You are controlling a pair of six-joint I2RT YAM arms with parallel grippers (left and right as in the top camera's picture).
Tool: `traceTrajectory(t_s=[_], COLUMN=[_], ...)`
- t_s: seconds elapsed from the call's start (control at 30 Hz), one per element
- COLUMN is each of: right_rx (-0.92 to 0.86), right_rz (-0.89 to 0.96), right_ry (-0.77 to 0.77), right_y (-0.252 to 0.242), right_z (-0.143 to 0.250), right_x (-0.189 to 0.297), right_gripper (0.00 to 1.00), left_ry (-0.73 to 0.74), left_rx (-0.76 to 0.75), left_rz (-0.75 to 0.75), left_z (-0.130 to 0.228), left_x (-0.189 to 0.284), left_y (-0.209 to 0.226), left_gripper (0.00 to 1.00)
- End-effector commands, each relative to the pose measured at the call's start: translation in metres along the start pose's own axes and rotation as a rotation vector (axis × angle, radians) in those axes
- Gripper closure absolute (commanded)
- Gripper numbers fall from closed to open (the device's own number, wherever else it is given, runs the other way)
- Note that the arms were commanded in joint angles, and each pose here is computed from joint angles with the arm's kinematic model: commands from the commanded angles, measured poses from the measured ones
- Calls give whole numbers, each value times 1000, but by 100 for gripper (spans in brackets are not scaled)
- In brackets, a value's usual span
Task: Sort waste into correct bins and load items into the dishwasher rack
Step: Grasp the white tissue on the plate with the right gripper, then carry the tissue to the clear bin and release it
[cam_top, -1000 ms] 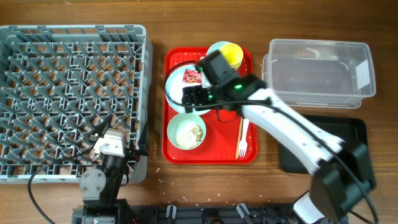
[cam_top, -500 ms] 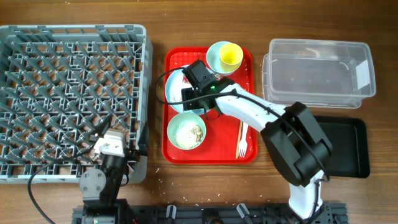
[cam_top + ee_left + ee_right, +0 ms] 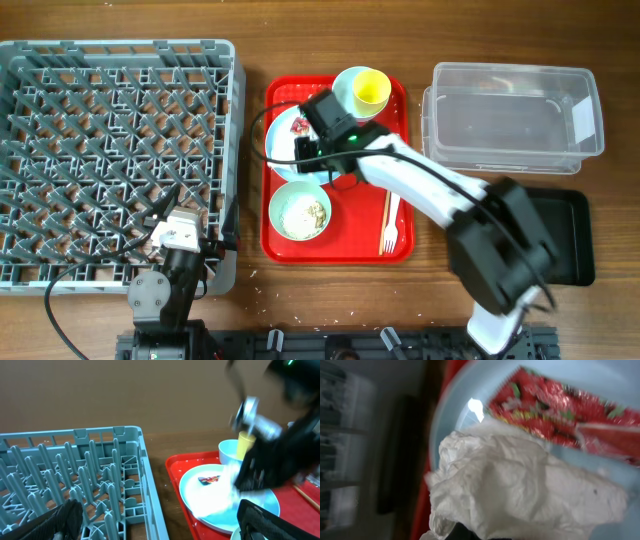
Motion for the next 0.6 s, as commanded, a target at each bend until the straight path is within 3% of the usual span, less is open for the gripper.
traceTrajectory(t_s=[0.0,0.23,0.43,0.57], right_rx=[32,34,-103,-239], right_rz=[-74,114,237,463], right_ry=[-207,-265,-326,-293], right_y=[22,-20,-100,-169], right_z=[-38,-46,-58,-43], right_x=[81,116,153,171], right_gripper=[96,96,96,96], left_ry=[2,2,2,2], left_rx=[6,6,6,6], left_rz=[0,0,0,0], left_z=[2,2,2,2], left_x=[0,0,0,0], left_y=[0,0,0,0], left_gripper=[0,0,0,0])
Point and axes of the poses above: each gripper's point midway between its finger pads, its own x axis back along the fingers, its own y axis along the line the jaws close on, z = x × y, the point moved 6 cm from there along x, back along the fingers, and after that the axes turned 9 degrees about x, right-handed, at the moved point
